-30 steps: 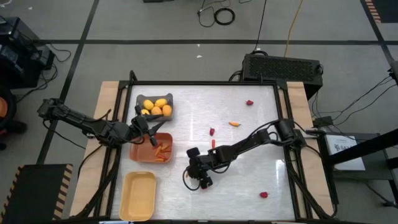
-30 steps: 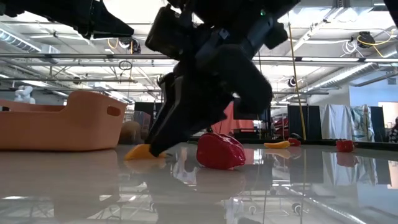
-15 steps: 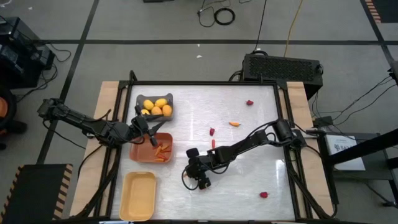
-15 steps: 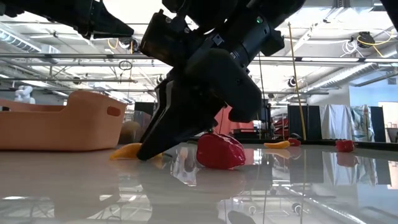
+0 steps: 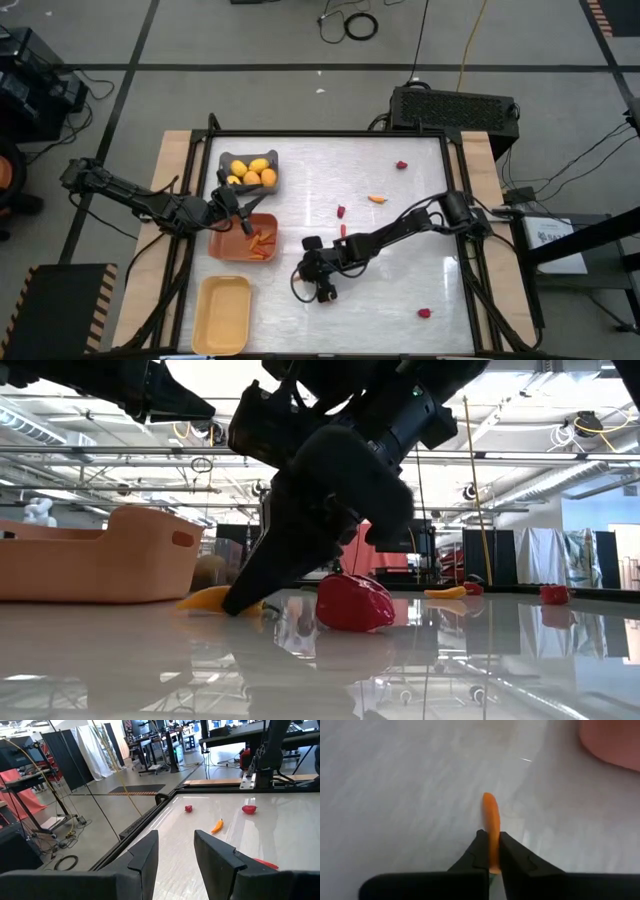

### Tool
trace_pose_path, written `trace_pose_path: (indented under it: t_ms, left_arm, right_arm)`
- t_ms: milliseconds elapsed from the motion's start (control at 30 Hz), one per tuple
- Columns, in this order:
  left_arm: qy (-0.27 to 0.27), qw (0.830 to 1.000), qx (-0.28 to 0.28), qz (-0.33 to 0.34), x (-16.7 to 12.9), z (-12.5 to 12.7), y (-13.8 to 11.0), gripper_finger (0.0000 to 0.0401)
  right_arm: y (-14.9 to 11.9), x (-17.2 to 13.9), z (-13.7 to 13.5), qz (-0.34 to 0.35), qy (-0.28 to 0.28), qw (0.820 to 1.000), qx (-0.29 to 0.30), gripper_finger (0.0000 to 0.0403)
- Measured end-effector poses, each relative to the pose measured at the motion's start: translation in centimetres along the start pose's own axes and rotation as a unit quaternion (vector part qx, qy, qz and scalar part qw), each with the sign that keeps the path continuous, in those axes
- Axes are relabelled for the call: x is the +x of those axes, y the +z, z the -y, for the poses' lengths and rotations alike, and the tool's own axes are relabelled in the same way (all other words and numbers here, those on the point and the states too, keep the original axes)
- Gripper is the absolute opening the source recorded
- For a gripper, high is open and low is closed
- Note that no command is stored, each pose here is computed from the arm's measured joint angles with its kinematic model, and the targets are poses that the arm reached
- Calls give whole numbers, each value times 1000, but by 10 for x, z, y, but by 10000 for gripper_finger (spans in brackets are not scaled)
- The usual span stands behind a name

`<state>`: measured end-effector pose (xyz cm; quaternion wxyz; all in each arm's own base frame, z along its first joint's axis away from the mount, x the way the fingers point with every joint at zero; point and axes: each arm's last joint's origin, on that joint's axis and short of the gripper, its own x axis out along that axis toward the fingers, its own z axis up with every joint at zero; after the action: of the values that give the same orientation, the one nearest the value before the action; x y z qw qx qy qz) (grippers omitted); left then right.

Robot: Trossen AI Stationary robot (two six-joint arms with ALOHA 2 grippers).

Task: Sort produce into baskets
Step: Put the yellow chili pepper into the orange bin

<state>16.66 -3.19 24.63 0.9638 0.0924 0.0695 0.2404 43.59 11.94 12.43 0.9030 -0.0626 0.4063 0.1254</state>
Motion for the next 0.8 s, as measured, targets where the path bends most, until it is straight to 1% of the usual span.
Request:
trace_pose_path:
  t_ms: [133,400,533,800]
  left_arm:
    - [0,1000,0,0,0,0,0,134]
    - [0,1000,0,0,0,0,0,134]
    - [0,1000,0,0,0,0,0,134]
    - [0,1000,0,0,0,0,0,135]
  right_arm:
    - [4,-7,6,6,-6,1000,15,5]
    - [21,-27,15,48,-14,998,27,7]
    - [33,-30,22,112,-20,993,33,8]
    - [53,-35,33,224,-31,973,37,8]
